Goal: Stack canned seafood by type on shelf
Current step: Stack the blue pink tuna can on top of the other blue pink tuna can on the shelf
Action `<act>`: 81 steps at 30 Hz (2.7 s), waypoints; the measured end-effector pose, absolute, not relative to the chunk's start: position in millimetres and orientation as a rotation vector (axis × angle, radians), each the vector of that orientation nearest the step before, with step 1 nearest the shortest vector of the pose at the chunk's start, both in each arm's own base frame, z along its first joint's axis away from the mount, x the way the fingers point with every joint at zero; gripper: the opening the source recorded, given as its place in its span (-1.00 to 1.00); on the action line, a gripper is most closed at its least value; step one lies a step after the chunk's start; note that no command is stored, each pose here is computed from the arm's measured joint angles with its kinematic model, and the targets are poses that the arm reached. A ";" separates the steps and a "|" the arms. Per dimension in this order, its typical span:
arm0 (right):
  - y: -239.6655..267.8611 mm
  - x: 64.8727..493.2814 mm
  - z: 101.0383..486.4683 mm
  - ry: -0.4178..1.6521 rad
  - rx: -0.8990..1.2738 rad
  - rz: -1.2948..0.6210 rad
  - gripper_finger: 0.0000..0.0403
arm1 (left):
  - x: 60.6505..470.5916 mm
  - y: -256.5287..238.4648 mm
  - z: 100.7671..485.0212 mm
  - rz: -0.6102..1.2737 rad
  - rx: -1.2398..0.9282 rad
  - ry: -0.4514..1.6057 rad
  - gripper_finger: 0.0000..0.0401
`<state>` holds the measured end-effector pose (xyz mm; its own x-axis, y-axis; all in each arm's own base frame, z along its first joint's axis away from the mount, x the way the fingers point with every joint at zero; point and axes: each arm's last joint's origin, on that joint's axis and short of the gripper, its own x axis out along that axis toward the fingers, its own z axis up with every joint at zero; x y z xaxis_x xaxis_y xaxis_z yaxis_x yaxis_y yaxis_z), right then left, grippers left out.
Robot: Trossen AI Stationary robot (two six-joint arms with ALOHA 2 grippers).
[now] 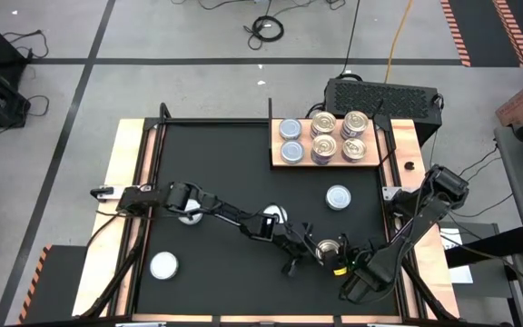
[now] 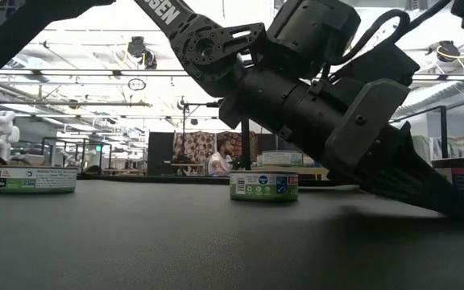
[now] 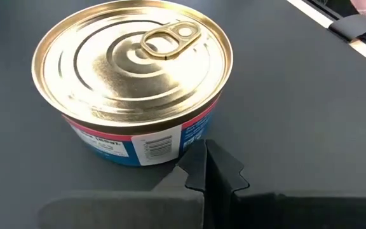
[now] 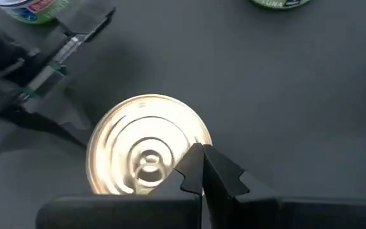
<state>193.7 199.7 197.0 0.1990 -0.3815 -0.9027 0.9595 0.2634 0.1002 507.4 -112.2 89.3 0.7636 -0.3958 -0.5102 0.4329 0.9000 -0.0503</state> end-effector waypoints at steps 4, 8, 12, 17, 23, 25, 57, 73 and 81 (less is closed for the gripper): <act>195.6 189.8 196.0 0.983 0.789 -1.163 -1.00 | 507.3 -110.6 89.1 -0.447 0.069 0.546 -1.00; 191.9 185.2 181.5 1.014 0.793 -1.180 -1.00 | 506.9 -111.1 88.9 -0.467 0.062 0.548 -1.00; 192.1 185.3 173.3 1.020 0.817 -1.151 -1.00 | 506.8 -111.2 88.8 -0.471 0.060 0.550 -1.00; 190.8 184.0 162.3 1.025 0.836 -1.125 -1.00 | 506.8 -111.2 88.8 -0.472 0.061 0.550 -1.00; 190.3 185.5 162.5 0.979 0.819 -1.103 -1.00 | 506.7 -111.4 88.7 -0.472 0.061 0.552 -1.00; 190.9 186.2 162.3 0.979 0.824 -1.092 -1.00 | 506.7 -111.4 88.7 -0.473 0.062 0.551 -1.00; 196.5 216.3 201.7 0.930 0.745 -0.933 -1.00 | 508.0 -89.9 85.8 -0.514 -0.009 0.596 -1.00; 206.5 231.0 225.3 0.852 0.678 -0.777 -1.00 | 505.8 -65.6 88.8 -0.586 -0.157 0.677 -1.00; 211.7 241.4 216.6 0.872 0.655 -0.714 -1.00 | 498.3 -45.4 106.4 -0.531 -0.191 0.771 -1.00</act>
